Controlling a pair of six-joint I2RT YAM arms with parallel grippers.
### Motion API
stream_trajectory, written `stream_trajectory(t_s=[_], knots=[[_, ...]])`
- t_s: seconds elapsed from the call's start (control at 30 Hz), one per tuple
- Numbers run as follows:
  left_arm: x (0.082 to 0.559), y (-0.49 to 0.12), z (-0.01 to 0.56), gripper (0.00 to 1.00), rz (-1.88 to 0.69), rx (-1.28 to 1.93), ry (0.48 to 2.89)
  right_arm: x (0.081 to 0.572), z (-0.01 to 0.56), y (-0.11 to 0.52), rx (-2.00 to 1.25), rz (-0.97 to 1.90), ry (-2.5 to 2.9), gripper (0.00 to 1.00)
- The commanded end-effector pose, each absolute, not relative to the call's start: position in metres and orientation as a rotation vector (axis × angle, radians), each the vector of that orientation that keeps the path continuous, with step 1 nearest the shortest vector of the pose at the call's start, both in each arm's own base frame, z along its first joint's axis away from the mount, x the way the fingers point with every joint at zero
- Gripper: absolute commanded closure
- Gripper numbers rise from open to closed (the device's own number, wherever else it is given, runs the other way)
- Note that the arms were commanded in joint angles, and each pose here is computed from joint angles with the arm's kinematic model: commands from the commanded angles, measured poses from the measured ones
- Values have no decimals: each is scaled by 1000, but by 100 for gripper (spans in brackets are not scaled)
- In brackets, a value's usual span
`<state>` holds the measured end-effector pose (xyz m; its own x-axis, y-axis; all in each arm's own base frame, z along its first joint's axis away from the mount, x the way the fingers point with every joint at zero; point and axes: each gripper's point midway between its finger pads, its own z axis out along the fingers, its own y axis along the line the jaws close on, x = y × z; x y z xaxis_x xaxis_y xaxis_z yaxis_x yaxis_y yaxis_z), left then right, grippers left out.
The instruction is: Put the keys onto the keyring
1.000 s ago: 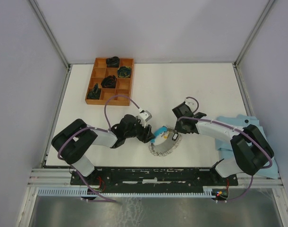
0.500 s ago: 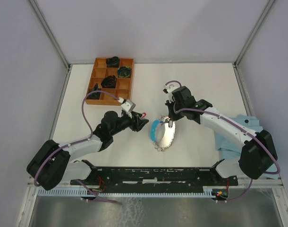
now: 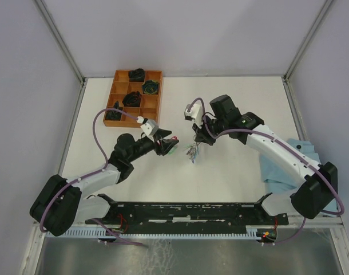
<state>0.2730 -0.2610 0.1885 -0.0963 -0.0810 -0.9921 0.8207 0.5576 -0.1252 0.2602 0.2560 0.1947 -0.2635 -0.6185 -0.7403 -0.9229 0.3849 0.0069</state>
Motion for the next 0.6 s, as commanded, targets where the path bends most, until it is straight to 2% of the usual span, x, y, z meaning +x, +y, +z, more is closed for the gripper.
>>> stream_trajectory(t_s=[0.0, 0.3, 0.57], knots=[[259, -272, 225, 40, -867, 826, 1252, 245, 234, 274, -1495, 677, 1676, 99], [228, -292, 217, 42, -1009, 1006, 1130, 243, 225, 281, -1511, 715, 1662, 99], [222, -306, 212, 43, -1004, 1106, 1067, 232, 214, 283, -1573, 752, 1650, 99]])
